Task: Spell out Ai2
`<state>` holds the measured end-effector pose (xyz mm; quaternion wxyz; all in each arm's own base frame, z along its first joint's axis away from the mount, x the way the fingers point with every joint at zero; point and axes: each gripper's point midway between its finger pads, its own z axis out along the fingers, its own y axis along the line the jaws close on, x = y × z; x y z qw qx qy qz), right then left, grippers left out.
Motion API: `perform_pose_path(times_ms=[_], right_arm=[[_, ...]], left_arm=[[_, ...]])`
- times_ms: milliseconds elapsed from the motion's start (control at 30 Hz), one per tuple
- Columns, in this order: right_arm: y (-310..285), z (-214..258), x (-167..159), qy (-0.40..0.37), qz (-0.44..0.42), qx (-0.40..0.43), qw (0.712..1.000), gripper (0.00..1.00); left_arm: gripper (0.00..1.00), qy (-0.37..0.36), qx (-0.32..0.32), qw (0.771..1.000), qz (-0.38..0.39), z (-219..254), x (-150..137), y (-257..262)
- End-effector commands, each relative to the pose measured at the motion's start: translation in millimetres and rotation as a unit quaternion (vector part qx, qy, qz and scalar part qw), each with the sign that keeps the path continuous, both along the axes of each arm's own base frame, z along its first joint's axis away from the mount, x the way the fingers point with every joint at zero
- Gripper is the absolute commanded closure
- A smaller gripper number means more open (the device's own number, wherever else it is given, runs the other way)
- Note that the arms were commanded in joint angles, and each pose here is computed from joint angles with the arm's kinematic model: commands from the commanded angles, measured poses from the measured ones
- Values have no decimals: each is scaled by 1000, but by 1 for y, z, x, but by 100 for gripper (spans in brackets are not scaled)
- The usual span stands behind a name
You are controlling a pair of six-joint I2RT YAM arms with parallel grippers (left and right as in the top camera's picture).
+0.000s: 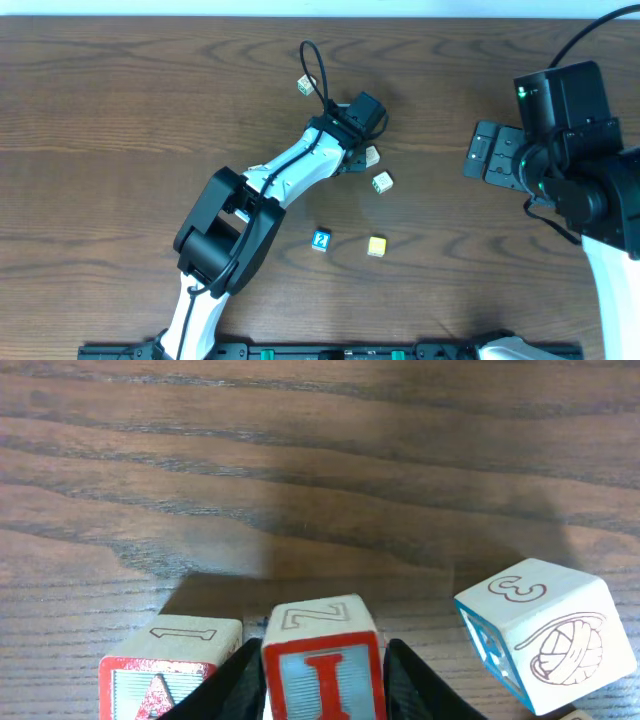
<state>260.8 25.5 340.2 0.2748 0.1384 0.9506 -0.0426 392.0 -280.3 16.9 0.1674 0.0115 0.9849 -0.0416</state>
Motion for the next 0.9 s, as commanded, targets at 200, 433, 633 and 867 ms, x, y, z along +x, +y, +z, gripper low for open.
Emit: perform_pose_path(times_ms=[200,433,633,867], right_arm=[[-2,-2,-1,3,-9,1,1000,1],[-2,-2,-1,3,-10,0,1000,1],[-2,-2,-1,3,-10,0,1000,1],[-3,-8,0,10,-10,-4,1000,1]], left_arm=[[60,0,13,1000,4,-7,1,5],[57,-29,0,999,-15,19,12,-4],[56,-81,-13,996,-26,67,24,-7],[55,-182,-3,983,-32,158,31,12]])
